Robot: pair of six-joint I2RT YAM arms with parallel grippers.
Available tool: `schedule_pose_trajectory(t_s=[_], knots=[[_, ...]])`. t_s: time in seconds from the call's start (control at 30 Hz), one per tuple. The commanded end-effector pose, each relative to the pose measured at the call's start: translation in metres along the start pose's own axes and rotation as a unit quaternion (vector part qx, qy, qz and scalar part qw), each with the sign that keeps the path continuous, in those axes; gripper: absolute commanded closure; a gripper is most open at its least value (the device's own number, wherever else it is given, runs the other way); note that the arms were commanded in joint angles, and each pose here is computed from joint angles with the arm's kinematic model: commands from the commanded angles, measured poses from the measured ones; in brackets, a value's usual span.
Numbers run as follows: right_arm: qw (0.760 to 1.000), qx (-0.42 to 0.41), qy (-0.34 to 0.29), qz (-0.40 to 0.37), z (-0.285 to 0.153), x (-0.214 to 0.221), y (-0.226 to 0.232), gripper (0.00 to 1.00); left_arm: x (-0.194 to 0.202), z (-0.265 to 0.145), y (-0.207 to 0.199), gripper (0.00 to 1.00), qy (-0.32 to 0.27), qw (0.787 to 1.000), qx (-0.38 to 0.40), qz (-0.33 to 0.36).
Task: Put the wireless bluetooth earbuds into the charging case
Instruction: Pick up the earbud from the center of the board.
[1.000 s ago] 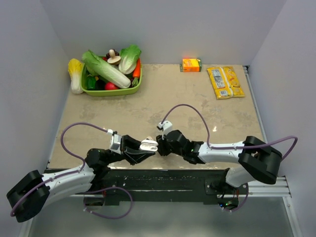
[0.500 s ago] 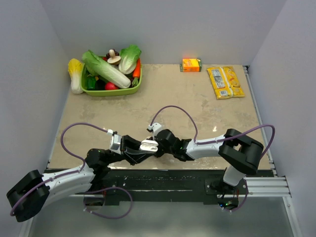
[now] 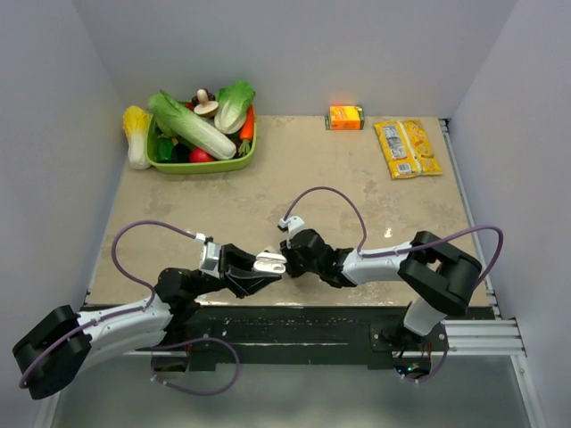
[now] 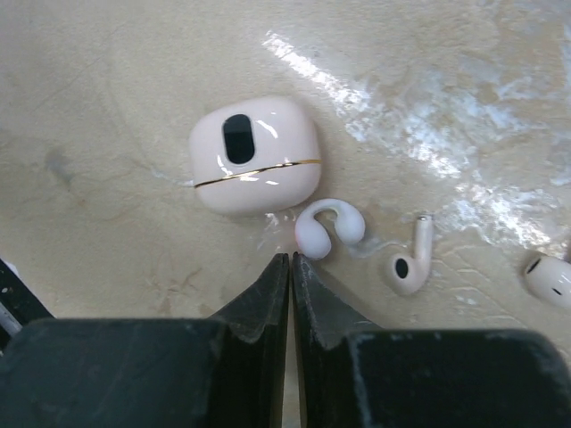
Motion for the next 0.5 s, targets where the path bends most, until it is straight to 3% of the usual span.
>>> schedule_pose_trajectory(t_s=[0.0,0.2,0.47], knots=[[0.999,0.027,-0.028,0.019,-0.007,-0.013,-0.017,0.9,-0.001,-0.005,-0.004,1.0,-0.017,1.0,0.008,0.016],[0.998,0.051,-0.036,0.03,-0.019,-0.012,-0.034,0.88,-0.001,-0.005,-0.005,1.0,-0.017,1.0,0.009,0.018],[0.996,0.007,-0.085,-0.002,-0.043,-0.04,-0.018,0.74,-0.002,-0.004,-0.005,1.0,-0.017,1.0,0.01,0.016]])
Point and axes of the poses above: each gripper's point midway between its finger pads, its own z axis out along the fingers, its own y axis along the line the jaws close on, x = y × z, the point moved 3 cm from there along -z, back along the fingers, and after that the axes turned 6 degrees about -z, right-handed, at the moved point
